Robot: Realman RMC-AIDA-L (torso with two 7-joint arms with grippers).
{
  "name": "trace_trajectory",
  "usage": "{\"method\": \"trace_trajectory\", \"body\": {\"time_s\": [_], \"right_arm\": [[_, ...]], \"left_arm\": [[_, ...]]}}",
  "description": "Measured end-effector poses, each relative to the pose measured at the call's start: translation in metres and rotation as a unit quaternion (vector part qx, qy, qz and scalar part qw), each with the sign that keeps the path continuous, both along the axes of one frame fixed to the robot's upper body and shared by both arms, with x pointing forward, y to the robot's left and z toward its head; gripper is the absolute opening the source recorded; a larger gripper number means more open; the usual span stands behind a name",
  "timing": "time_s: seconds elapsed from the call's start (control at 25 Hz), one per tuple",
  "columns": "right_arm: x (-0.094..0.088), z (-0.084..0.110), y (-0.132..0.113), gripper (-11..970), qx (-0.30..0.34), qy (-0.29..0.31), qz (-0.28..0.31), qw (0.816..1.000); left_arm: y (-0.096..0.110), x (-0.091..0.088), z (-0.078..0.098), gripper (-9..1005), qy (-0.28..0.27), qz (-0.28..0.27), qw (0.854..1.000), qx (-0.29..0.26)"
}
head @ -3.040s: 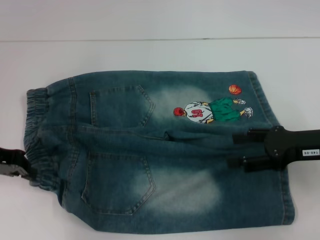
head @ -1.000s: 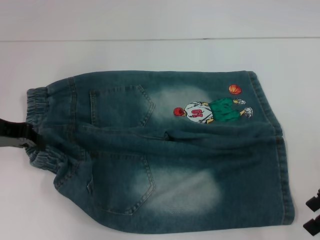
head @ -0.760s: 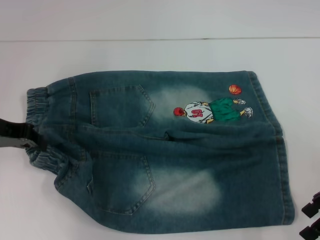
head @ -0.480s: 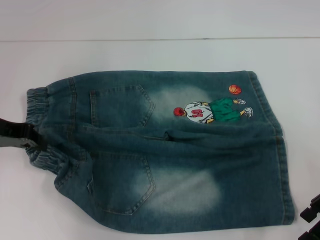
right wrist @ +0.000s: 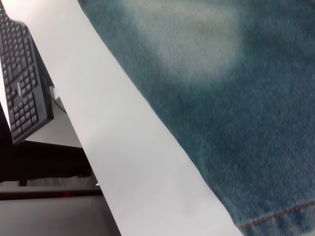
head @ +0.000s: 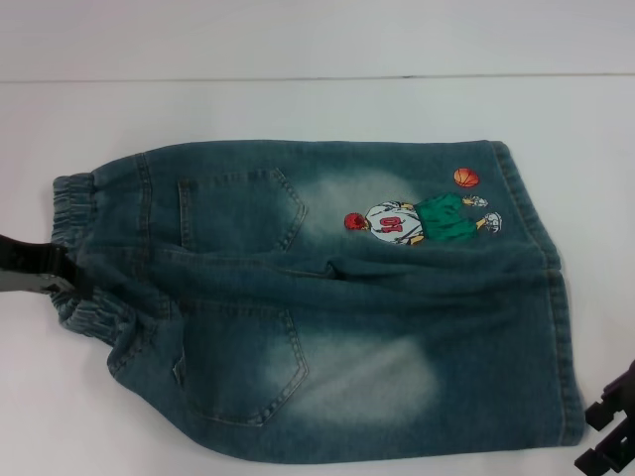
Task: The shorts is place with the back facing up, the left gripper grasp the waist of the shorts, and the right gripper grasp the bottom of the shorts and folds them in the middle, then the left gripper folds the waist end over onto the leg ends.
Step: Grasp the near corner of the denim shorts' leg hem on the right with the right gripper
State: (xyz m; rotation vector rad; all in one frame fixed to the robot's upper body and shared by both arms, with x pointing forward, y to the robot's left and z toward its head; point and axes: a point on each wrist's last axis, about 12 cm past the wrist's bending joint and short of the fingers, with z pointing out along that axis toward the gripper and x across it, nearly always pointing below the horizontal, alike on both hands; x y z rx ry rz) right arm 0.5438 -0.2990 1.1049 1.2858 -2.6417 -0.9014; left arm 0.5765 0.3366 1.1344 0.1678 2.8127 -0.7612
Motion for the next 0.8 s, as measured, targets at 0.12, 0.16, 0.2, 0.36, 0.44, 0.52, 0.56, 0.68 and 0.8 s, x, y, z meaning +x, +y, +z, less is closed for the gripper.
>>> {"method": "trace_trajectory", "body": {"time_s": [0.12, 0.16, 0.2, 0.36, 0.44, 0.52, 0.56, 0.68, 0.8], "right_arm": [[0.0015, 0.0008, 0.0019, 870, 0.008, -0.006, -0.001, 1.000], [0.0021, 0.0010, 0.0026, 869, 0.011, -0.009, -0.001, 1.000], [0.0027, 0.0013, 0.0032, 868, 0.014, -0.011, -0.002, 1.000], [0.0028, 0.0012, 0.0072, 866, 0.030, -0.016, 0.000, 0.999], [0.0022, 0.0005, 0.0082, 865, 0.036, -0.018, 0.001, 0.999], [0.0019, -0.0001, 0.0087, 864, 0.039, -0.020, 0.001, 0.999], [0.0019, -0.0006, 0.0090, 863, 0.040, -0.022, 0.002, 0.999], [0.0018, -0.0025, 0.0097, 862, 0.042, -0.028, 0.004, 0.999], [0.0020, -0.0034, 0.0099, 860, 0.042, -0.032, 0.005, 0.999]], "left_arm": [[-0.0004, 0.0004, 0.0004, 12, 0.000, -0.001, 1.000, 0.000], [-0.0006, 0.0006, 0.0005, 12, -0.001, -0.001, 1.000, 0.000], [-0.0006, 0.0007, 0.0006, 12, -0.001, -0.001, 1.000, 0.000], [-0.0012, 0.0009, 0.0007, 12, -0.001, -0.002, 1.000, 0.000], [-0.0012, 0.0007, 0.0005, 12, -0.001, -0.001, 1.000, 0.000], [-0.0012, 0.0007, 0.0004, 12, -0.001, -0.001, 1.000, 0.000], [-0.0013, 0.0008, 0.0004, 12, -0.001, -0.001, 1.000, 0.000], [-0.0023, 0.0013, 0.0007, 12, -0.001, -0.002, 1.000, -0.001], [-0.0033, 0.0016, 0.0006, 12, -0.002, -0.003, 1.000, -0.002]]}}
